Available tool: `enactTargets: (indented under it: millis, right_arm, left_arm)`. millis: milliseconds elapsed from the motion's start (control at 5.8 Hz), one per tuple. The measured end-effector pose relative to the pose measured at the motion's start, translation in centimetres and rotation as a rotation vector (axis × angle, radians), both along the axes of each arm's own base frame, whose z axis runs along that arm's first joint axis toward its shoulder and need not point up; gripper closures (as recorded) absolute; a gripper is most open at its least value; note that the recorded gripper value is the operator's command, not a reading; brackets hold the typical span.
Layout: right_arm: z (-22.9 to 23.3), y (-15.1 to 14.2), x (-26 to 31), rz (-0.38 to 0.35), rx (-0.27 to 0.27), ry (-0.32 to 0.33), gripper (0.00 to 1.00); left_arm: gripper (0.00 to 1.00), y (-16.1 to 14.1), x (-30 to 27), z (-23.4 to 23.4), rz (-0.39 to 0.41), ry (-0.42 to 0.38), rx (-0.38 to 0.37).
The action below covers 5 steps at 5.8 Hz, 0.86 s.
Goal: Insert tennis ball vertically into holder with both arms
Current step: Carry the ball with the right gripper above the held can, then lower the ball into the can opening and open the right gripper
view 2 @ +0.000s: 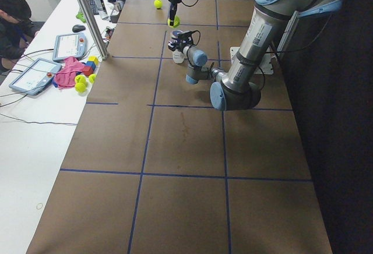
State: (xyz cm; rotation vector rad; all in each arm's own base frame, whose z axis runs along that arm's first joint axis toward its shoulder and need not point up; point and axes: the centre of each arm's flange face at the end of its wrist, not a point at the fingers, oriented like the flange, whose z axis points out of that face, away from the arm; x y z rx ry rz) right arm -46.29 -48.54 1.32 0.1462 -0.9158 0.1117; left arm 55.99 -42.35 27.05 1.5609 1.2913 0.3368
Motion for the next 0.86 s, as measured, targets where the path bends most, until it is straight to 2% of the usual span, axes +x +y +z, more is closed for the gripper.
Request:
enactTargets:
  millis: [517, 862]
  right_arm:
    - [2.0, 0.9, -1.9, -0.003, 0.003, 0.040, 0.63]
    - [2.3, 1.0, -2.2, 0.002, 0.008, 0.050, 0.24]
  left_arm:
    - [0.05, 0.0, 0.0, 0.1, 0.000, -0.002, -0.001]
    - [0.05, 0.0, 0.0, 0.1, 0.000, -0.001, -0.001]
